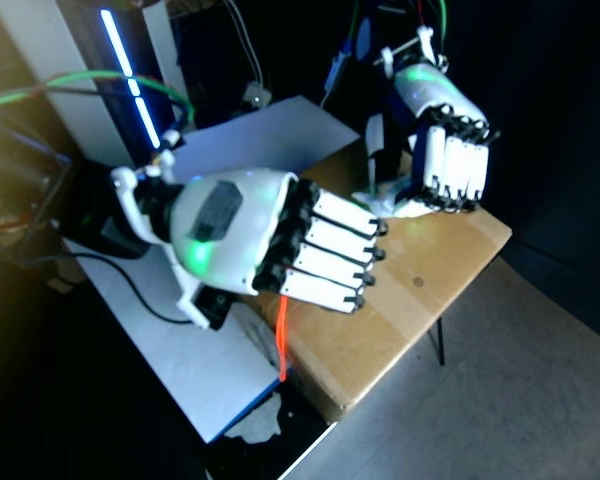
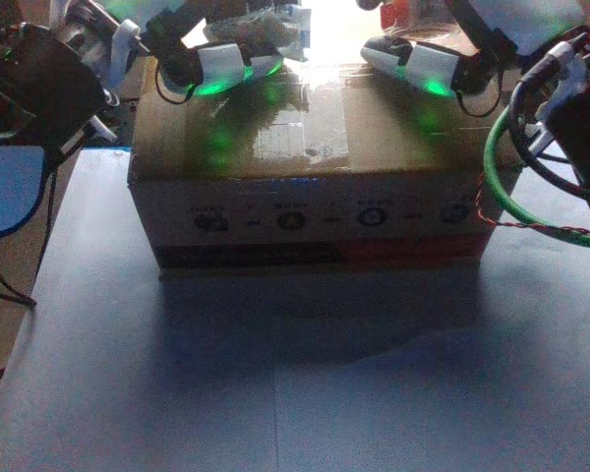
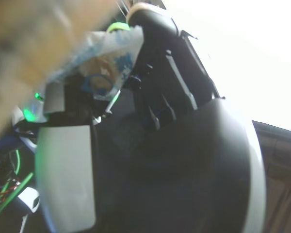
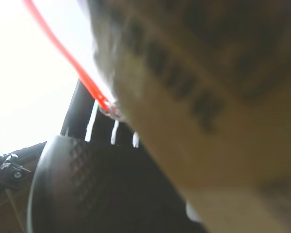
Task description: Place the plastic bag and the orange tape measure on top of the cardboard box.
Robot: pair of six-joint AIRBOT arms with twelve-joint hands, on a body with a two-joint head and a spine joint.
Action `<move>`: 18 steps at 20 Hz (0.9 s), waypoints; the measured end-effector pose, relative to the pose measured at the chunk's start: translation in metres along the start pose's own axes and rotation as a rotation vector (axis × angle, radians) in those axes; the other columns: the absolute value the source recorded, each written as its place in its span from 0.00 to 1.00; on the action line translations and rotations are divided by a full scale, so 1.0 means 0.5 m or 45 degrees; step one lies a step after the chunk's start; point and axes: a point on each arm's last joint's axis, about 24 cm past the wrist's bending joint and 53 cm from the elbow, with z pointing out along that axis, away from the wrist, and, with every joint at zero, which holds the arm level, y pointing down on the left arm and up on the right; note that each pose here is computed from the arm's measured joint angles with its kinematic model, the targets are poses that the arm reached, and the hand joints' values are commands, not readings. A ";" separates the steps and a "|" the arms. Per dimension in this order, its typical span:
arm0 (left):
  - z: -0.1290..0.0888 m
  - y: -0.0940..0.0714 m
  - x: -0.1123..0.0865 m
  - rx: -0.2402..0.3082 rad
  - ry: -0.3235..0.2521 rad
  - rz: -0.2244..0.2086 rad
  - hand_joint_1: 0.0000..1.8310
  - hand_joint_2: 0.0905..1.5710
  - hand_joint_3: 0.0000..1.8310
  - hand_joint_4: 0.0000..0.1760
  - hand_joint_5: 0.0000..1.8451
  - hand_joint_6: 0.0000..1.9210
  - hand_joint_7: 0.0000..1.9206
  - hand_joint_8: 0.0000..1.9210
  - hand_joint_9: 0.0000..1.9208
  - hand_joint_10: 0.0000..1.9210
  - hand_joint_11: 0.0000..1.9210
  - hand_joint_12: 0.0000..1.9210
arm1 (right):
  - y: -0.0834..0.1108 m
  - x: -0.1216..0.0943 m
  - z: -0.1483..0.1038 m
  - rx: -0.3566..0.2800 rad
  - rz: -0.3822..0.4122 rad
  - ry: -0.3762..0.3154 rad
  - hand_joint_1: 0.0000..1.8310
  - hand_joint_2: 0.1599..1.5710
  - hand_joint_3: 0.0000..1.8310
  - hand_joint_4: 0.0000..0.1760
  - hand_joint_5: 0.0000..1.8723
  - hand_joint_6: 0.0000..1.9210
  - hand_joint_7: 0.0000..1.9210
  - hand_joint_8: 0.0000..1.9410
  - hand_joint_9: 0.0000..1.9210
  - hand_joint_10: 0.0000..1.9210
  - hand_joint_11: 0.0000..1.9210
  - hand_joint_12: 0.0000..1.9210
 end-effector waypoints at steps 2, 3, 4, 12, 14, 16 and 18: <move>0.001 0.002 0.001 -0.004 0.000 -0.004 0.73 0.76 0.00 0.00 0.35 0.65 0.42 0.69 0.40 0.79 0.34 0.90 | 0.002 0.006 0.000 -0.002 0.020 0.002 0.82 0.68 0.00 0.00 0.46 0.64 0.51 0.50 0.50 0.57 0.39 0.77; -0.002 0.005 0.003 -0.006 -0.002 -0.006 0.66 0.78 0.00 0.00 0.36 0.68 0.42 0.73 0.33 0.70 0.26 0.92 | 0.002 0.009 0.001 -0.002 0.039 0.003 0.76 0.69 0.00 0.00 0.44 0.60 0.50 0.56 0.48 0.64 0.41 0.82; -0.002 0.006 0.001 -0.007 -0.006 -0.013 0.58 0.79 0.00 0.00 0.38 0.72 0.30 0.54 0.23 0.64 0.14 0.94 | 0.003 0.012 0.001 -0.003 0.048 0.004 0.67 0.71 0.00 0.00 0.44 0.57 0.49 0.66 0.41 0.75 0.35 0.91; -0.015 0.023 0.026 -0.040 0.040 -0.013 0.46 0.61 0.00 0.00 0.30 0.00 0.24 0.01 0.08 0.40 0.00 0.81 | -0.001 0.041 0.000 0.020 0.124 0.064 0.43 0.54 0.00 0.00 0.18 0.27 0.19 0.27 0.14 0.48 0.11 0.78; -0.018 0.024 0.032 -0.045 0.048 -0.022 0.44 0.60 0.00 0.00 0.27 0.00 0.23 0.00 0.09 0.35 0.00 0.81 | -0.001 0.042 -0.001 0.022 0.130 0.064 0.39 0.51 0.00 0.00 0.16 0.24 0.18 0.25 0.12 0.45 0.08 0.80; -0.027 0.022 0.028 -0.041 0.045 -0.018 0.42 0.58 0.00 0.00 0.25 0.00 0.21 0.00 0.09 0.30 0.00 0.76 | 0.008 0.046 -0.004 0.011 0.137 0.073 0.40 0.53 0.00 0.00 0.16 0.23 0.18 0.25 0.10 0.48 0.06 0.81; -0.038 0.022 0.027 -0.043 0.048 -0.021 0.40 0.57 0.00 0.02 0.22 0.00 0.19 0.00 0.08 0.25 0.00 0.73 | 0.019 0.049 -0.009 -0.005 0.135 0.089 0.38 0.53 0.00 0.00 0.15 0.22 0.16 0.28 0.08 0.49 0.00 0.83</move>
